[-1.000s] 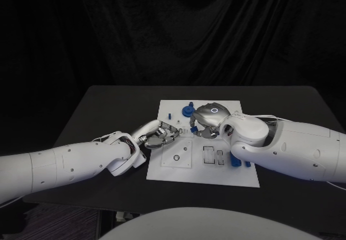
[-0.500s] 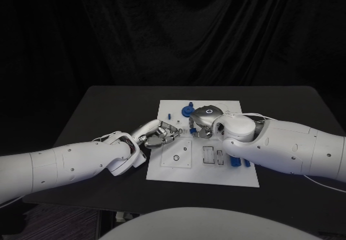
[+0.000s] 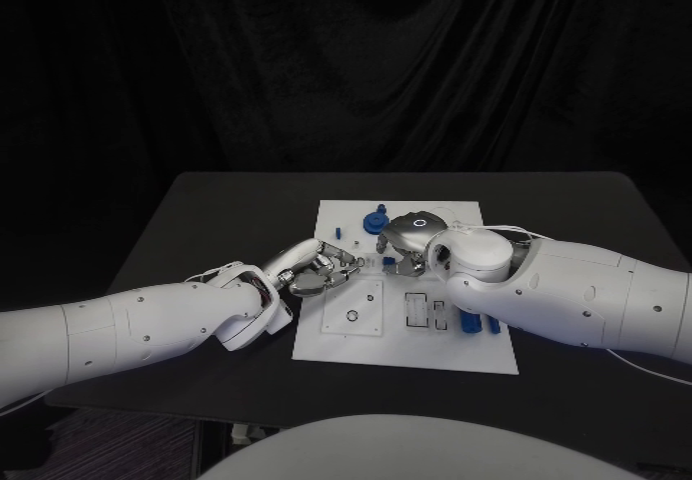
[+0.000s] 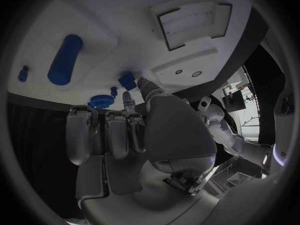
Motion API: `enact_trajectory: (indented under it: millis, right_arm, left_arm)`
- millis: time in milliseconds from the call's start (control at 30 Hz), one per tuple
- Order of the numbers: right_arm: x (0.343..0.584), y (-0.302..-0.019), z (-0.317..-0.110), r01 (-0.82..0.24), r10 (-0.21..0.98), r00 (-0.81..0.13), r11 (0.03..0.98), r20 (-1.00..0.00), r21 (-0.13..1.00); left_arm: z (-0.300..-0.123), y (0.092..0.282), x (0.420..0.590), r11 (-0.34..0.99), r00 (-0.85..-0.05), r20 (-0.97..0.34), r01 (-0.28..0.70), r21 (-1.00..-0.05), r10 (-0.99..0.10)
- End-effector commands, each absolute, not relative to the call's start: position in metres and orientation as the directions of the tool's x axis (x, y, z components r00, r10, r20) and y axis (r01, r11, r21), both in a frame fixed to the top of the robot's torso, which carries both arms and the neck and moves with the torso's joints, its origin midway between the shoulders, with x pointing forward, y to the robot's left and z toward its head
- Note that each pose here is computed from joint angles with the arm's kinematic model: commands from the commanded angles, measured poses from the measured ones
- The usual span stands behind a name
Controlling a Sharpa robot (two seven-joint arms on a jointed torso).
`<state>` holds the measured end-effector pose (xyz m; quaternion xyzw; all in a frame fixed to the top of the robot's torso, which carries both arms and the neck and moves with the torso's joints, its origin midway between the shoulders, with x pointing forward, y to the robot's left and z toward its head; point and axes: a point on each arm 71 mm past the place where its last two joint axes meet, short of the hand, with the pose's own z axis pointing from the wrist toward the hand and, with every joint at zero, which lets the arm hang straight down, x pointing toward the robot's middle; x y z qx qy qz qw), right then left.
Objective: Assemble the parts on the task board
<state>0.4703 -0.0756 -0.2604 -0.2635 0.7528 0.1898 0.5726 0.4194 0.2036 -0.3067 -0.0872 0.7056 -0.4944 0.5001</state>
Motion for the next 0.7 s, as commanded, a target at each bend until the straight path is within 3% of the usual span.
enact_trajectory:
  millis: [33, 700]
  right_arm:
    - [0.468, -0.075, -0.260, -0.630, -0.161, -0.199, 0.777, -0.967, 0.000]
    - [0.464, -0.098, -0.257, -0.589, -0.113, -0.204, 0.807, -0.972, 0.030]
  left_arm:
    - [-0.306, 0.201, 0.419, 0.478, -0.496, -0.608, 0.376, -0.794, -0.620]
    - [-0.308, 0.203, 0.420, 0.482, -0.501, -0.607, 0.370, -0.794, -0.617]
